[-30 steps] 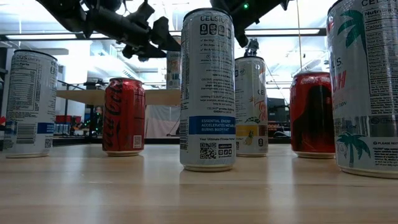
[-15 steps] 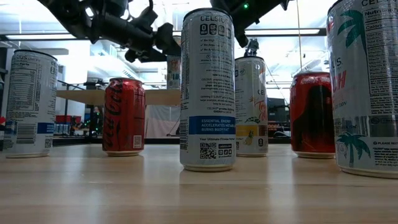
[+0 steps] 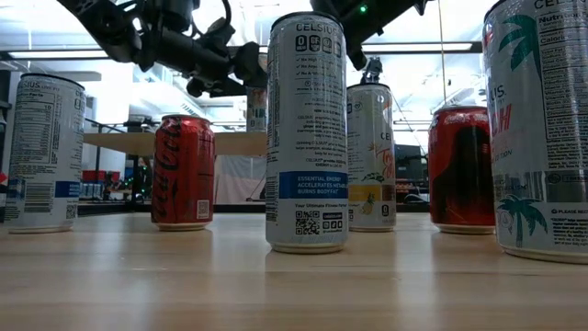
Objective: Place canned beverage on shelf
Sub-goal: Put the top right white yellow soda can on the shelf
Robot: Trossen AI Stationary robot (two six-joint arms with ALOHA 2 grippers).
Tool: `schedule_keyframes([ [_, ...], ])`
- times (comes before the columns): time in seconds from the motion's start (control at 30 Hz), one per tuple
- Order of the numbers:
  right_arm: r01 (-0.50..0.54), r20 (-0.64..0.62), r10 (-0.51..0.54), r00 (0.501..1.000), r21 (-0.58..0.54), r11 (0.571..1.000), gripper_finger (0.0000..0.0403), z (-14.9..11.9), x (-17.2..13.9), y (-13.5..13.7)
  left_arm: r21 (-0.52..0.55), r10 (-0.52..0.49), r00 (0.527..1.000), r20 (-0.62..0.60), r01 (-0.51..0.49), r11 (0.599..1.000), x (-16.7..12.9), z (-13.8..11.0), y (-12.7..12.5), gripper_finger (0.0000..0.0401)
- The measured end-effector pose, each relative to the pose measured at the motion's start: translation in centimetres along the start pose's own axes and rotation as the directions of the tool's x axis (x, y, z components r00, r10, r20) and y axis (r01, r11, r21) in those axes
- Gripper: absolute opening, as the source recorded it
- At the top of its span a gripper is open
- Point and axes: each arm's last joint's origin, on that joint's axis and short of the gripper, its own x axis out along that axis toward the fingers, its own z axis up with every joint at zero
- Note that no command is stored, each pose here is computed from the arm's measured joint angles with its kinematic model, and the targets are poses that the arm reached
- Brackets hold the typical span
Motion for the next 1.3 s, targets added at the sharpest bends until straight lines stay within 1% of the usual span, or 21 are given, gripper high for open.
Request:
schedule_keyframes([
  [0.1,0.000,0.000,0.000,1.000,0.000,1.000,0.0009,0.0,0.0,0.0,-0.004,0.000,1.000,0.007,0.000,1.000,0.2,-0.1,-0.1,0.0345],
  [0.17,0.000,0.000,0.000,1.000,0.000,1.000,0.0009,0.0,0.0,0.0,-0.004,0.000,1.000,0.007,0.000,1.000,0.3,-0.3,-0.2,0.0335],
  [0.4,0.000,0.000,0.000,1.000,0.001,1.000,0.0009,0.0,0.0,0.0,0.001,0.001,1.000,0.010,-0.001,1.000,0.3,-0.2,-0.2,0.0271],
  [0.53,0.000,0.000,0.000,1.000,0.015,1.000,0.0009,0.0,0.0,0.0,0.029,0.050,0.999,0.001,-0.050,0.998,0.1,-0.1,0.1,0.0242],
  [0.63,0.000,0.000,0.000,1.000,0.015,1.000,0.0009,0.0,0.0,0.0,0.041,0.076,0.997,-0.016,-0.075,0.996,0.0,0.0,0.6,0.0240],
  [0.77,0.001,0.000,-0.001,1.000,0.024,1.000,0.0009,0.0,0.0,0.0,0.051,0.110,0.993,-0.041,-0.107,0.993,-0.4,0.4,1.5,0.0248],
  [0.97,0.000,0.000,0.000,1.000,0.026,1.000,0.0009,0.0,0.0,0.0,0.064,0.148,0.987,-0.062,-0.144,0.988,-1.2,0.8,2.9,0.0249],
  [1.2,0.000,0.000,0.000,1.000,0.027,1.000,0.0009,0.0,0.0,0.0,0.040,0.177,0.983,-0.045,-0.176,0.984,-3.2,0.5,4.5,0.0249],
  [1.3,0.000,0.000,0.000,1.000,0.027,1.000,0.0009,0.0,0.0,0.0,0.005,0.172,0.985,-0.021,-0.172,0.985,-4.2,0.7,4.9,0.0249],
])
